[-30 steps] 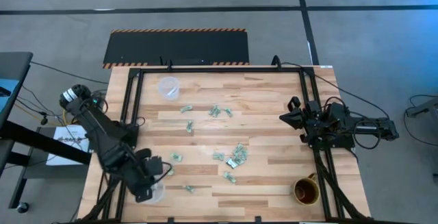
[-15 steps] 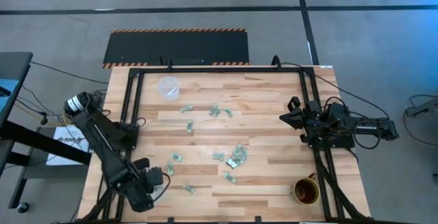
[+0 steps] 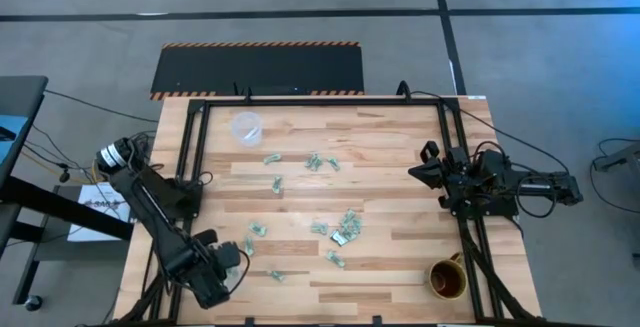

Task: Pick and place Stevia / Truvia into bins
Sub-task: Put the stevia packet into the bottom transparent container

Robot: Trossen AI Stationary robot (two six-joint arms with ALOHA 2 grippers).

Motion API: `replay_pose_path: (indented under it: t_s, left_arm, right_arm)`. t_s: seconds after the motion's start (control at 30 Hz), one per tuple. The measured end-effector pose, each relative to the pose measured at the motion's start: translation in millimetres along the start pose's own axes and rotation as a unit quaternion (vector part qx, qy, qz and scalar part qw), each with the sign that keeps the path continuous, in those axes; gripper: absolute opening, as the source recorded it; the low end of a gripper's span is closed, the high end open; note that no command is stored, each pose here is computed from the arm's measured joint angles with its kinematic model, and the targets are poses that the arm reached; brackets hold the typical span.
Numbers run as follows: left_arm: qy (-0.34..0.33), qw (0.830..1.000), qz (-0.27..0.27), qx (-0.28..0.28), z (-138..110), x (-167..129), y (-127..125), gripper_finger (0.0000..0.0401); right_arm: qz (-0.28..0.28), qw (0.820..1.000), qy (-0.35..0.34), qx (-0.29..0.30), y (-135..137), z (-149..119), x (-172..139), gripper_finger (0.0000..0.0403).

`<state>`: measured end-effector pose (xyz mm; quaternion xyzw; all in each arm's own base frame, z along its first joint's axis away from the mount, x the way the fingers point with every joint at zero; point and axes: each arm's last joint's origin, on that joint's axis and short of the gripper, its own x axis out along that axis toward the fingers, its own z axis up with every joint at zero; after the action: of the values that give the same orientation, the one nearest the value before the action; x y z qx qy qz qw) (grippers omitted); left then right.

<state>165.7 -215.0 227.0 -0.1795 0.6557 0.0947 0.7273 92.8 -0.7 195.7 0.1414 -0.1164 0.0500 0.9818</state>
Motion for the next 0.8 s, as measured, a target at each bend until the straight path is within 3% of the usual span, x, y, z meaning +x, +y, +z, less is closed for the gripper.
replay_pose_path:
  t_s: [0.27, 0.53, 0.7, 0.8]
  left_arm:
    - [0.000, 1.000, -0.001, 0.016, 1, -3, 2, 0.0089]
    - [-0.120, 0.989, -0.038, 0.071, 16, -37, 5, 0.0123]
    - [-0.222, 0.968, -0.007, 0.116, 28, -53, 15, 0.0133]
    - [-0.257, 0.947, 0.039, 0.187, 38, -53, 18, 0.0138]
  right_arm:
    - [0.000, 1.000, 0.000, 0.000, 0, 0, 0, 0.0000]
    - [0.000, 1.000, 0.000, 0.001, 0, 0, 0, 0.0000]
    - [0.000, 1.000, 0.000, 0.001, 0, 0, 0, 0.0000]
    - [0.000, 1.000, 0.000, 0.001, 0, 0, 0, 0.0000]
